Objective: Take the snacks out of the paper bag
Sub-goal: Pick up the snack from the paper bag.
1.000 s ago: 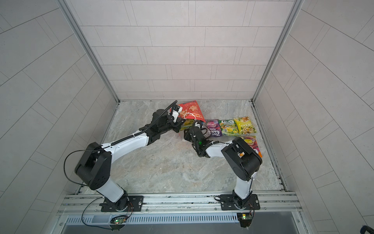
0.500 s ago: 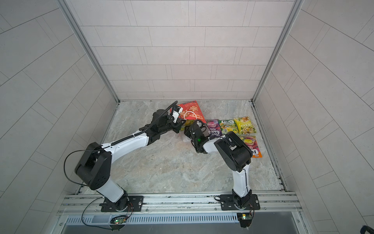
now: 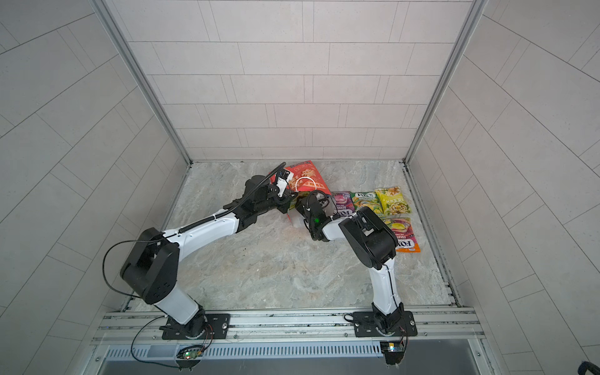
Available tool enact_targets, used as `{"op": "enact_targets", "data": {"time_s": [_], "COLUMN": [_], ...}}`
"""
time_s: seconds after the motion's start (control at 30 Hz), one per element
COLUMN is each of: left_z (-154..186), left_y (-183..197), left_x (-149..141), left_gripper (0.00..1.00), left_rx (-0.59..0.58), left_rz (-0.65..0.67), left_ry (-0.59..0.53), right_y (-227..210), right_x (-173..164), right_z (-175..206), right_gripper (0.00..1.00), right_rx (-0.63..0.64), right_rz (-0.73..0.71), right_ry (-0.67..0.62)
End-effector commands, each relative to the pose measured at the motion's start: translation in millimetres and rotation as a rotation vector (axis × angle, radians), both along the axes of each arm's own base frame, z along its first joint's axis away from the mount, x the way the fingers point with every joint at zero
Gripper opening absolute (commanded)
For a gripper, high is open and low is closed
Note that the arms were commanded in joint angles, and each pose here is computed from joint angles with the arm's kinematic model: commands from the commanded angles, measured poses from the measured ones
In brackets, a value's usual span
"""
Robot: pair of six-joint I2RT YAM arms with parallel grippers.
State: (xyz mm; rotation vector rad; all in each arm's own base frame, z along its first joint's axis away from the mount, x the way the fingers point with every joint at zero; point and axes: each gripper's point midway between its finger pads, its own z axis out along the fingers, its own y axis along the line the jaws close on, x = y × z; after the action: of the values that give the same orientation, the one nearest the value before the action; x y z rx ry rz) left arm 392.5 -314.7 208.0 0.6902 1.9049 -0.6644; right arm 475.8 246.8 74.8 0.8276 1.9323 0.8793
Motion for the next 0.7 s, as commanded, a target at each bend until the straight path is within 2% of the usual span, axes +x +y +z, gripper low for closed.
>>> {"op": "enact_targets", "data": {"time_s": [0.0,0.1,0.27,0.47,0.67], "left_z": [15,13,11,3,-1], "left_y": [-9,-8,-6,4,7], "left_x": [-9,-9,-7,-1,1], "left_gripper": [0.00,0.00,0.00,0.00,0.00], "left_rx": [-0.015,-0.009,0.001,0.038,0.064], "left_rz": [-0.050,-0.042,-0.029,0.018,0.027], "left_ry": [-0.024,-0.024,-0.028,-0.037,-0.045], "right_y": [-8,-8,-7,-4,-7], "right_x": [7,7,6,1,-9], "right_z": [-12,-13,-10,7,34], "right_gripper": [0.32,0.16,0.05,0.00,0.00], "right_rx": [0.040,0.037,0.043,0.070,0.061], "right_rz": [-0.053,-0.047,-0.038,-0.002,0.024], "right_ry": [0.032,0.035,0.033,0.005,-0.029]}}
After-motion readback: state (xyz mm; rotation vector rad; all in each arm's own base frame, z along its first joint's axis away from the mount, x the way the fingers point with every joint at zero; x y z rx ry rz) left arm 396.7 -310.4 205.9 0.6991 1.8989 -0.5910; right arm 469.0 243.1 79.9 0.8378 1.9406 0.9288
